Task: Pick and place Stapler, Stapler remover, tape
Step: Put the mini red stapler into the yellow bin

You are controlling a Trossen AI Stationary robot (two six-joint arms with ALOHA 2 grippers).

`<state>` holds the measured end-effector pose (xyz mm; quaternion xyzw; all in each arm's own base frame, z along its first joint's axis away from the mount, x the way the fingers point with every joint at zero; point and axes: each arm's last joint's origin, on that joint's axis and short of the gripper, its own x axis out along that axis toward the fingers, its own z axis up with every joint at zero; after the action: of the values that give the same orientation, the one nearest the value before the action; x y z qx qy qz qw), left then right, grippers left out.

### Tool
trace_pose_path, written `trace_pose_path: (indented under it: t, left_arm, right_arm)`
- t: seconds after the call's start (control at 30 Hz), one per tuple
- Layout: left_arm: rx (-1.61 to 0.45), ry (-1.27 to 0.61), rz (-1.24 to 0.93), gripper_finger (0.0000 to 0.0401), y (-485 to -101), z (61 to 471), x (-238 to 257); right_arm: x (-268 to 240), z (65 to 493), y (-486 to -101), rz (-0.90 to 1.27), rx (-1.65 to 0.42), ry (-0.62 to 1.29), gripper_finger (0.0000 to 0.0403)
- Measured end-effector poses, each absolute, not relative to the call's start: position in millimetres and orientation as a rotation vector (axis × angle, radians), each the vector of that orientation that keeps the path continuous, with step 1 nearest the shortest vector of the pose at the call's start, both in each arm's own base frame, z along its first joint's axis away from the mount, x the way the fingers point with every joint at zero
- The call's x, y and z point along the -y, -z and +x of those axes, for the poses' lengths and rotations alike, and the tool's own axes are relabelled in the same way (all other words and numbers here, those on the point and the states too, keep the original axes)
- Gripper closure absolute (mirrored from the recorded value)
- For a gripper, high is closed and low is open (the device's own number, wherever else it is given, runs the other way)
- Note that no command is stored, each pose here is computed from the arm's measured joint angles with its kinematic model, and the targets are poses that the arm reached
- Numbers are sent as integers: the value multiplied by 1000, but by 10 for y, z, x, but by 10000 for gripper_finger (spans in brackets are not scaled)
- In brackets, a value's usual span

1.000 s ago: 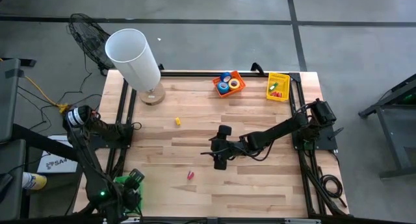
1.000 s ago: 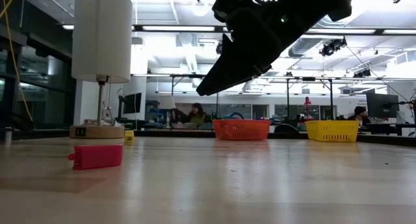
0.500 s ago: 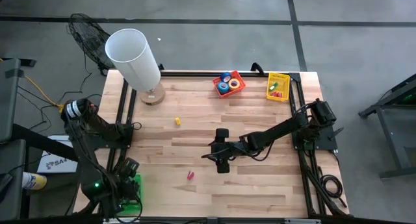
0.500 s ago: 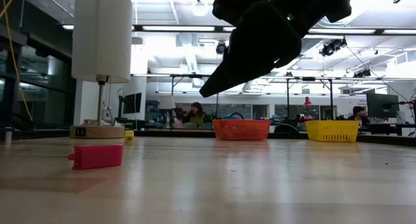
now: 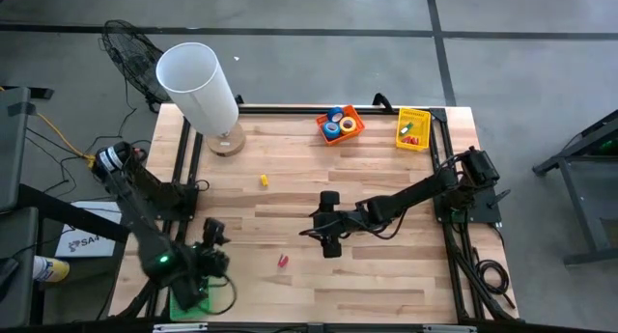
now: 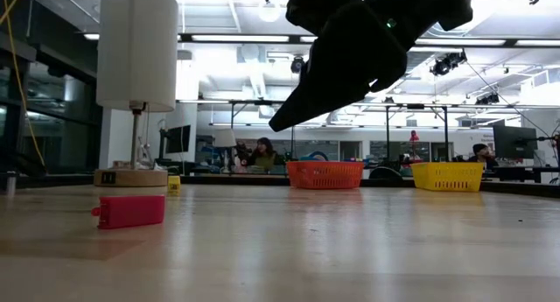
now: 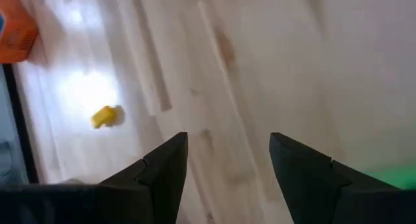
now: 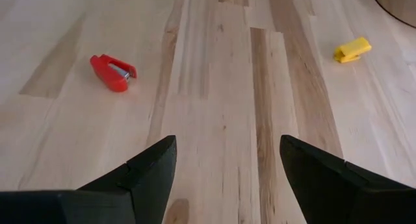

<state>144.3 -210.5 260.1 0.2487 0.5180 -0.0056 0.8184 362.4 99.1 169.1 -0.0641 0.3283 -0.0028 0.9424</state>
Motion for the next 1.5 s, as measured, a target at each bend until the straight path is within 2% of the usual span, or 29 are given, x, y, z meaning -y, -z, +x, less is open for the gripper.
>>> trace_pose_path:
  t: [0.27,0.5,0.73,0.93,1.07,1.23,1.5]
  left_arm:
    - [-1064,-45,462,190,-2616,1907,1880]
    - [-983,-127,398,190,-2626,2222,1716]
    - [-1079,-153,396,190,-2476,2427,1566]
    - [-1116,-175,375,190,-2406,2503,1489]
    - [-1149,-200,367,190,-2286,2443,1463]
    - [-1175,-249,331,190,-2116,2376,1411]
    - [-1076,-251,185,190,-2036,2474,1428]
  right_arm:
    - [-991,3605,-1668,-176,-701,-23,137]
    - [-926,3471,-1542,-224,-883,72,137]
    - [-844,3371,-1476,-274,-999,173,137]
    - [-767,3371,-1457,-285,-1023,134,137]
    - [-639,3182,-1374,-263,-1036,115,137]
    - [-480,2816,-1404,-167,-891,146,137]
    - [-431,2328,-1469,-64,-613,95,137]
